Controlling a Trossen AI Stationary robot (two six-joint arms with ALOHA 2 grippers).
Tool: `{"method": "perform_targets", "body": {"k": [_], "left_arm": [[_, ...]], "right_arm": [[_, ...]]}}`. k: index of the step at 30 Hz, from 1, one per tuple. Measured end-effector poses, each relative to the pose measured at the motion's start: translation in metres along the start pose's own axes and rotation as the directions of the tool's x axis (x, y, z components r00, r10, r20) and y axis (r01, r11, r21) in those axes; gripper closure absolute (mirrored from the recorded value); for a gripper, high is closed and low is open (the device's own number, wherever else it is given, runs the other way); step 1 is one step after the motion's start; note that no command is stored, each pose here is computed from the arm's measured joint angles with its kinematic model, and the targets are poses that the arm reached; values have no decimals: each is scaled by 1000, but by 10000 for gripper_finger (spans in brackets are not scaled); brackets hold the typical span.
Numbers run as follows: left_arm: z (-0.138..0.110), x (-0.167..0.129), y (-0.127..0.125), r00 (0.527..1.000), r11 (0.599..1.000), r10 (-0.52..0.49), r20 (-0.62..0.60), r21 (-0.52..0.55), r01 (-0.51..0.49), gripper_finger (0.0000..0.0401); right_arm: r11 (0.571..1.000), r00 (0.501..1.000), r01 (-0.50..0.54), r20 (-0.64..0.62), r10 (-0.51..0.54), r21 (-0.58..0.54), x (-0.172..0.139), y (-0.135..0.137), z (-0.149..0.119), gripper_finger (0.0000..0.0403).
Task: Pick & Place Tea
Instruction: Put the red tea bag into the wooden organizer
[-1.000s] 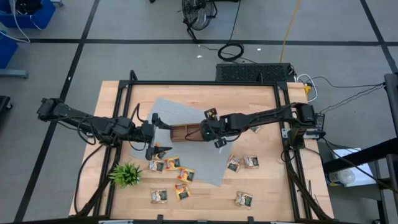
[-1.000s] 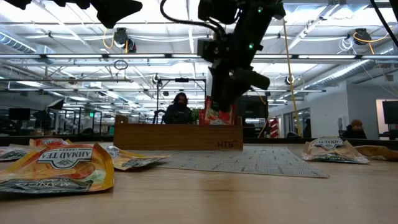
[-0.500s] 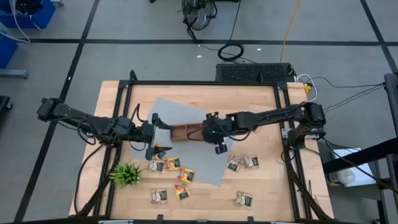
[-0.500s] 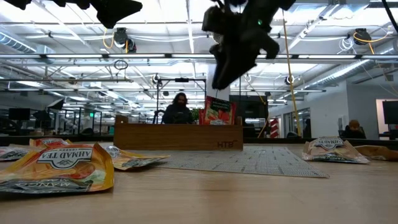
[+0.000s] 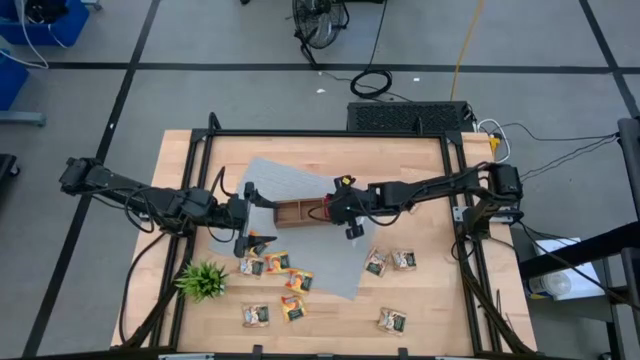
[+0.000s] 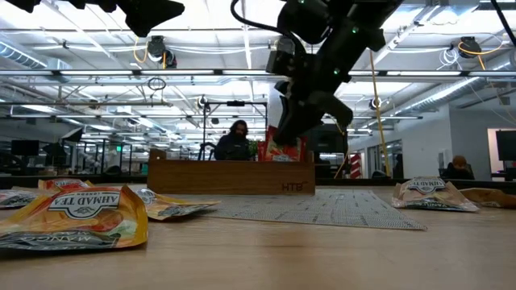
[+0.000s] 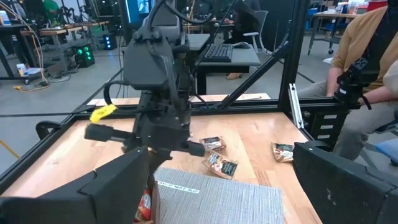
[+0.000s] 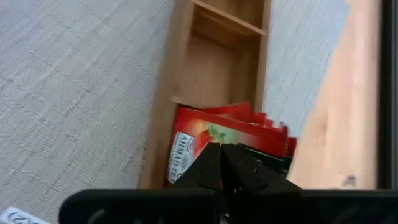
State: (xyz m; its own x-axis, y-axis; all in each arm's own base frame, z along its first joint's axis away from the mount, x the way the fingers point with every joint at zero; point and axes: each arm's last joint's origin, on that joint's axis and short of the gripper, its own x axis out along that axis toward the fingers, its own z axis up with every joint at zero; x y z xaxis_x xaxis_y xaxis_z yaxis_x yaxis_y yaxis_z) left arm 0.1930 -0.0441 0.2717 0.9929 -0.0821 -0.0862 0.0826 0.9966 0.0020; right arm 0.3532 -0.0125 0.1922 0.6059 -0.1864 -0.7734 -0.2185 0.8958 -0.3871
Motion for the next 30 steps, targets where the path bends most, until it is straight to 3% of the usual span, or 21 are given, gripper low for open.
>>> {"method": "perform_targets", "body": {"k": [14, 24, 30], "left_arm": [[0, 0, 0, 1000, 1000, 0, 1, -13, 0, 11], [0, 0, 0, 1000, 1000, 0, 1, -12, 0, 11], [0, 0, 0, 1000, 1000, 0, 0, -11, 0, 11]], "right_arm": [[999, 999, -38, -25, 38, -25, 28, 10, -6, 403], [997, 999, -51, -16, 50, -50, 24, 21, -1, 403], [997, 997, -39, 67, 44, -65, 4, 28, 13, 403]]}}
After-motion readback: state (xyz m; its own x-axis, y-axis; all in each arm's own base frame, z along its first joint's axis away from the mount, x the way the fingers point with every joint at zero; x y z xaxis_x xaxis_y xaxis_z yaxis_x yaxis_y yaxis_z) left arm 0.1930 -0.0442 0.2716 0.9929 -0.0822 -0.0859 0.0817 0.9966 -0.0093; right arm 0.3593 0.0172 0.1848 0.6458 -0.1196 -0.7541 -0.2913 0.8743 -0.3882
